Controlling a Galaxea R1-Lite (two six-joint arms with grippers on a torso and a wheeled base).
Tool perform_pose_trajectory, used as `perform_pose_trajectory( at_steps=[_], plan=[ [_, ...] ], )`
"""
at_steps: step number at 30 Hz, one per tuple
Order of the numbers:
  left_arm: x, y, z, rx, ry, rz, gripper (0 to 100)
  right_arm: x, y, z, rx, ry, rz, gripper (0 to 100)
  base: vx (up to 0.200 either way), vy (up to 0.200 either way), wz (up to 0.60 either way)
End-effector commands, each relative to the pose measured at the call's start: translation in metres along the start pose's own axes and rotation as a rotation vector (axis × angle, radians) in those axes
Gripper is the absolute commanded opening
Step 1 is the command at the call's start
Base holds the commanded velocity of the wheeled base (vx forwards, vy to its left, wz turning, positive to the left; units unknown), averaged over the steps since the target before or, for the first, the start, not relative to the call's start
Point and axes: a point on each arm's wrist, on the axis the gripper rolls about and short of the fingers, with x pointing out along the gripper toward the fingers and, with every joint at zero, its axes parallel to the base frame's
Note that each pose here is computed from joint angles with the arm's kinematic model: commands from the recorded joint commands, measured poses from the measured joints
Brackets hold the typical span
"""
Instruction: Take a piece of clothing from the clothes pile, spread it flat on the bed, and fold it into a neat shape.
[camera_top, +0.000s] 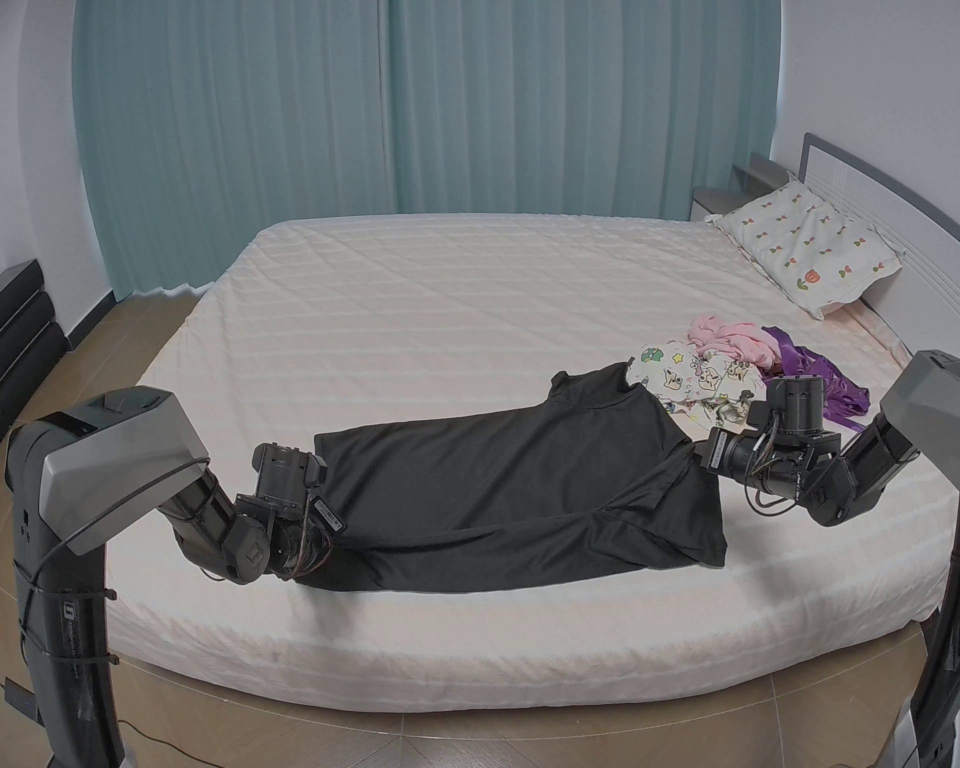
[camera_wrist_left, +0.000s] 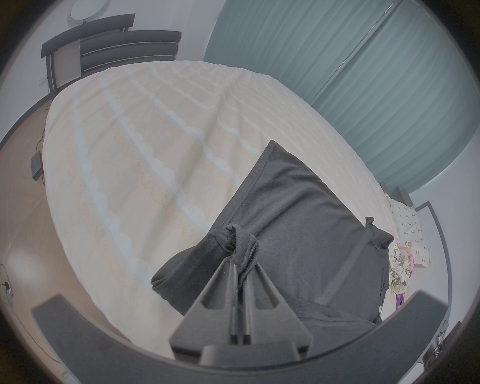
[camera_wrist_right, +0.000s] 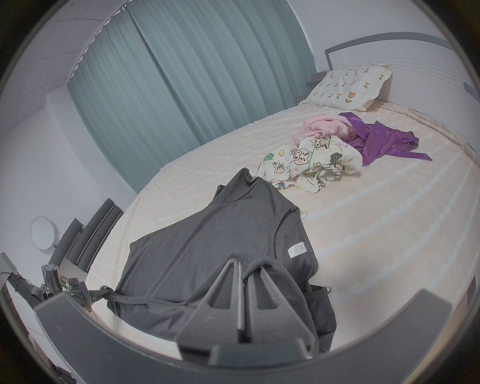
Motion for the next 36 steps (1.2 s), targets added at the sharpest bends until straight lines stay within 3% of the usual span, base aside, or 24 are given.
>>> perform_pose_trajectory(
  at_steps=[1, 13, 18, 24, 36],
  plan=[
    [0.010, 0.001, -0.002, -0.004, -0.005, 0.013, 0, 0.015, -0.004, -0.005, 0.011, 0.005, -0.021, 0, 0.000, 0.000, 0.00],
    [-0.014, 0.003, 0.010, -0.030, 0.010, 0.009, 0, 0.011, -0.006, 0.000, 0.049, -0.010, -0.029, 0, 0.000, 0.000, 0.00],
    [-0.038, -0.006, 0.021, -0.032, 0.066, -0.032, 0, 0.007, -0.009, 0.004, 0.055, -0.022, -0.032, 0, 0.000, 0.000, 0.00],
    [-0.049, 0.000, 0.018, -0.012, 0.212, 0.021, 0, 0.004, -0.008, 0.004, 0.055, -0.019, -0.034, 0, 0.000, 0.000, 0.00],
    [-0.058, -0.006, 0.030, -0.002, 0.250, 0.077, 0, 0.003, -0.008, 0.006, 0.055, -0.023, -0.032, 0, 0.000, 0.000, 0.00]
  ],
)
